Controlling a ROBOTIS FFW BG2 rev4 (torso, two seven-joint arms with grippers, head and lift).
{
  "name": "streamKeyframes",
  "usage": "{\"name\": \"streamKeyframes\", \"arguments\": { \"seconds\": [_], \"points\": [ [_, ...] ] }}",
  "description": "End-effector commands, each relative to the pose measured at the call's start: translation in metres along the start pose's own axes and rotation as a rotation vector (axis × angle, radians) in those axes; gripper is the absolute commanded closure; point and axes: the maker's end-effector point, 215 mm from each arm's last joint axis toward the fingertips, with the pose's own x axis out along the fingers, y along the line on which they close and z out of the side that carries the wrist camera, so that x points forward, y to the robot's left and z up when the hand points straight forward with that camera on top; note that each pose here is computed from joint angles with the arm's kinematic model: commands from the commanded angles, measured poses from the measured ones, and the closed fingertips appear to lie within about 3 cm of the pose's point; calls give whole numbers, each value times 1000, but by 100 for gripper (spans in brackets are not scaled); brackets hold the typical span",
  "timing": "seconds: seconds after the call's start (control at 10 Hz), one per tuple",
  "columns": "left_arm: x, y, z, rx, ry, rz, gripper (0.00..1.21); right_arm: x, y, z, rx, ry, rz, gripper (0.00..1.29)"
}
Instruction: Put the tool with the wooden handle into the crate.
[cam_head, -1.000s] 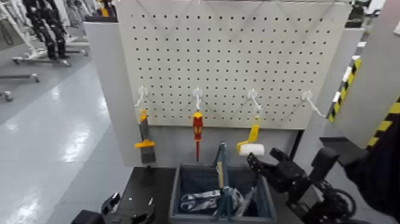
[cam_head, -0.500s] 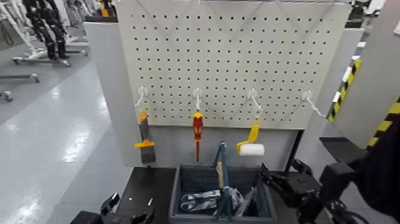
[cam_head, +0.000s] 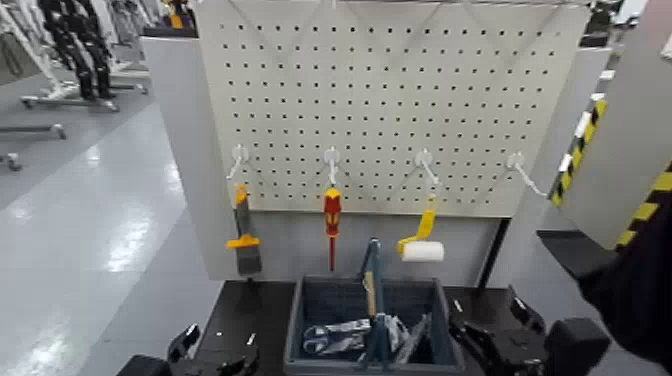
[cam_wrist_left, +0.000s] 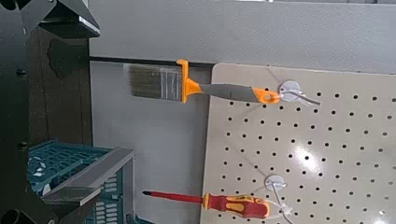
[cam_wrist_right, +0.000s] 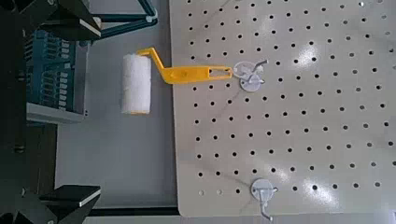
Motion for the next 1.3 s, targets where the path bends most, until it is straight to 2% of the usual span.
{"name": "streamKeyframes", "arguments": {
  "seconds": [0.1, 0.3, 0.6, 1.3],
  "points": [
    [-1, 1, -1, 2, 1, 0, 11, -18, 0, -11, 3, -30, -45, 14],
    [-1, 1, -1, 1, 5, 0, 11, -35, -9, -26, 17, -28, -97, 14],
    [0, 1, -2, 2, 8, -5, 11, -52, -17, -39, 2, -12, -149, 14],
    [1, 0, -2, 7, 10, -8, 11, -53, -15, -40, -22, -13, -149, 14]
  ]
}}
